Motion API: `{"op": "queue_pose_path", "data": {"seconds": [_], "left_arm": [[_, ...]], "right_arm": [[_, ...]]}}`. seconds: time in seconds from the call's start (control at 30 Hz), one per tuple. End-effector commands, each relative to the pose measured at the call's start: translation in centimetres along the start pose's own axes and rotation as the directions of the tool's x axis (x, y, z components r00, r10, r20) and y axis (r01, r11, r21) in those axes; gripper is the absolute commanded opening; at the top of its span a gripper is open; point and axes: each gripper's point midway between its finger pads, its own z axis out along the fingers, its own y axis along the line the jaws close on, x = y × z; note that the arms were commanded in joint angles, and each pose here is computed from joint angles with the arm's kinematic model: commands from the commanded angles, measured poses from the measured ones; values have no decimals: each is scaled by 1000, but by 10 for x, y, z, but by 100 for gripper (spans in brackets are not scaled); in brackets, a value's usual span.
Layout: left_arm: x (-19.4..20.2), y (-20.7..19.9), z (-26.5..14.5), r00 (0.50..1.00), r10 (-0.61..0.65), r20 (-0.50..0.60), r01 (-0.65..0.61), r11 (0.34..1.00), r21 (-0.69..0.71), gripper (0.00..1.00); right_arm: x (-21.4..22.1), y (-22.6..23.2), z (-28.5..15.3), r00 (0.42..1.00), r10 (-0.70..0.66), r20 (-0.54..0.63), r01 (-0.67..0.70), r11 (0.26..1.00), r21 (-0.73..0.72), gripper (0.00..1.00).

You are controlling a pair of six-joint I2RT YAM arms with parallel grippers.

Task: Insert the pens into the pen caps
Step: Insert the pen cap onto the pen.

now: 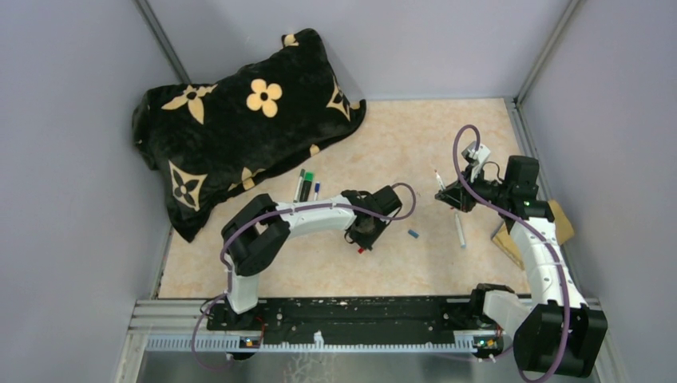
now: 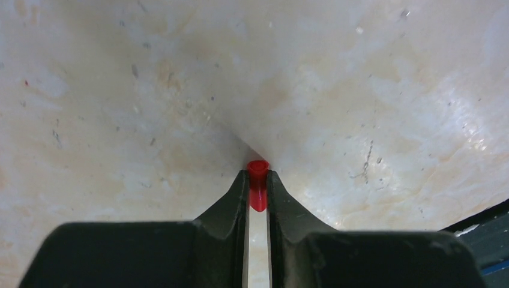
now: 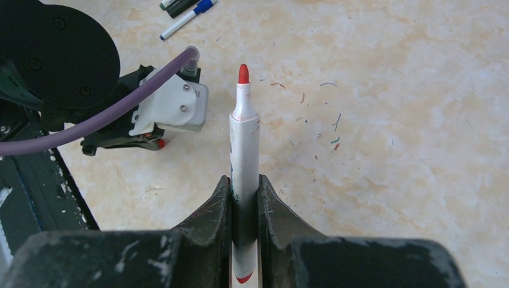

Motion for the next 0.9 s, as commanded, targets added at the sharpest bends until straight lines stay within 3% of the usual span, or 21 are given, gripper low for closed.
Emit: {"op": "queue_pose_path", "data": {"seconds": [0.0, 0.3, 0.53, 0.67, 0.7, 0.87], "left_arm": [[59, 18, 6, 982, -7, -187, -5, 998, -64, 19], [75, 20, 7, 963, 7, -271, -26, 997, -66, 29], [84, 17, 20, 947, 33, -320, -49, 998, -42, 19], [86, 18, 27, 944, 43, -328, -59, 997, -40, 7], [83, 19, 28, 947, 39, -318, -55, 998, -41, 0], [47, 19, 12, 986, -17, -165, 8, 998, -55, 0]], "right_arm": [[-16, -1, -3, 998, -49, 49, 49, 999, -2, 0], [-16, 0, -4, 998, -49, 50, 50, 999, -2, 0], [-17, 0, -4, 997, -51, 53, 51, 999, -4, 0], [-16, 1, -4, 997, -53, 53, 53, 999, -9, 0], [-17, 2, -4, 997, -54, 55, 55, 998, -13, 0], [-18, 10, -4, 996, -64, 68, 68, 996, -55, 0]]}}
